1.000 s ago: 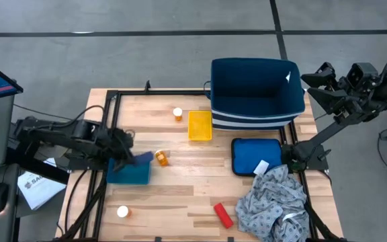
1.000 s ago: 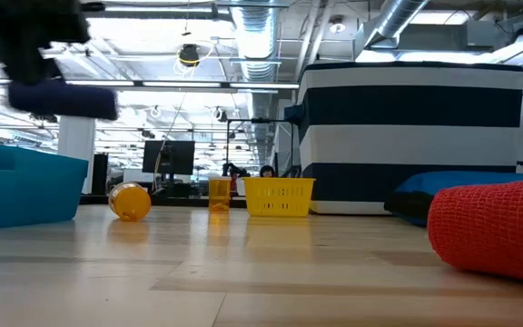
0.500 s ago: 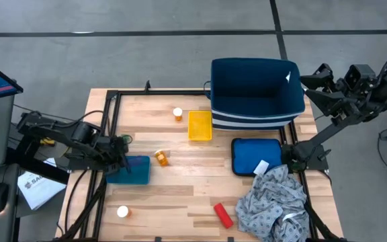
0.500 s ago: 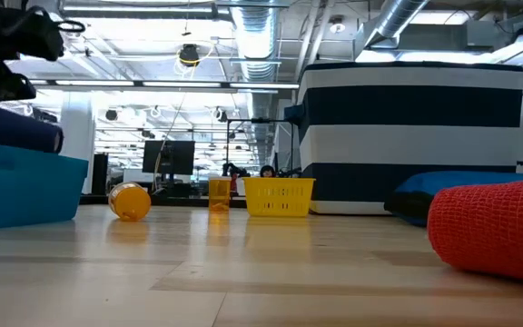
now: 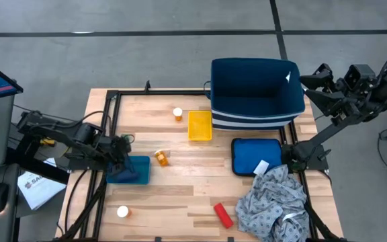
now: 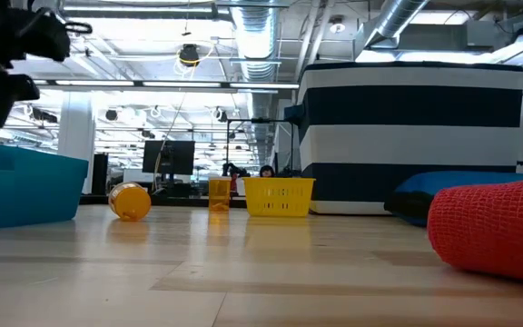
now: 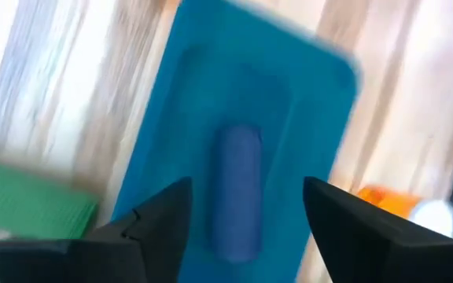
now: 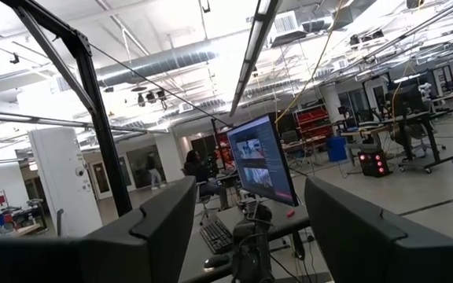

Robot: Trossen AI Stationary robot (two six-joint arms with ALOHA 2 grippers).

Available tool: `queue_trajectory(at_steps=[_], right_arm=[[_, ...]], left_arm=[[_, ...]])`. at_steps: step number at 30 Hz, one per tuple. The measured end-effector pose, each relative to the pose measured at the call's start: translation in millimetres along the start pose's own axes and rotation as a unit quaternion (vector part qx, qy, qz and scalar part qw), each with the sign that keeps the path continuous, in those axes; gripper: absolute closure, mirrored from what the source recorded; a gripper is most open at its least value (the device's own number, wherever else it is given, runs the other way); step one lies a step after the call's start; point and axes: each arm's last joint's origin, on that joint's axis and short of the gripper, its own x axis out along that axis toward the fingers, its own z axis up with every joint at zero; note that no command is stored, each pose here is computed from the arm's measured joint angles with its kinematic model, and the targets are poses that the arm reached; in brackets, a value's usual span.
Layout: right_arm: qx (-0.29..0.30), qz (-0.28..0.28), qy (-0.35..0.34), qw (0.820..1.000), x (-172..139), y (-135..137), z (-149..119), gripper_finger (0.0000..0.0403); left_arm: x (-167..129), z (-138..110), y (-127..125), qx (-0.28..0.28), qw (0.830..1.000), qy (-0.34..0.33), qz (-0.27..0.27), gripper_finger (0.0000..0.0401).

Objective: Pick & place medical supplies in basket/bin
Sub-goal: Put the green bandage into the blue bin

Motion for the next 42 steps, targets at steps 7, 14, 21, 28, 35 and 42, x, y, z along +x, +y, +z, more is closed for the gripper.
queue_trajectory(at_steps=[7, 14, 21, 28, 35, 42], right_arm=[[0.001, 0.001, -0.002, 1.000, 0.0, 0.1, 0.4, 0.0168], [-0.012, 0.002, -0.003, 1.000, -0.6, -0.3, 0.9, 0.0168], [-0.004, 0.002, -0.015, 1.000, -2.6, -1.5, 4.6, 0.0168], [-0.005, 0.012, -0.013, 1.000, -2.8, -0.4, 4.1, 0.0168], [-0.014, 0.024, -0.012, 1.000, -2.8, 1.0, 4.1, 0.0168], [-0.030, 0.025, -0.037, 0.999, -3.2, 1.0, 9.5, 0.0168]], left_arm=[[-8.3, 18.5, -4.4, -0.103, 0.981, -0.164, -0.001, 0.0164], [-19.3, 71.7, -10.1, -0.139, 0.932, -0.334, -0.020, 0.0155], [-33.4, 120.0, 26.2, -0.223, 0.942, -0.138, 0.207, 0.0155], [-27.9, 121.8, 78.7, -0.359, 0.881, 0.096, 0.292, 0.0155], [0.3, 102.3, 92.3, -0.418, 0.859, 0.124, 0.268, 0.0150], [30.2, 79.1, 100.6, -0.481, 0.820, 0.138, 0.278, 0.0150]])
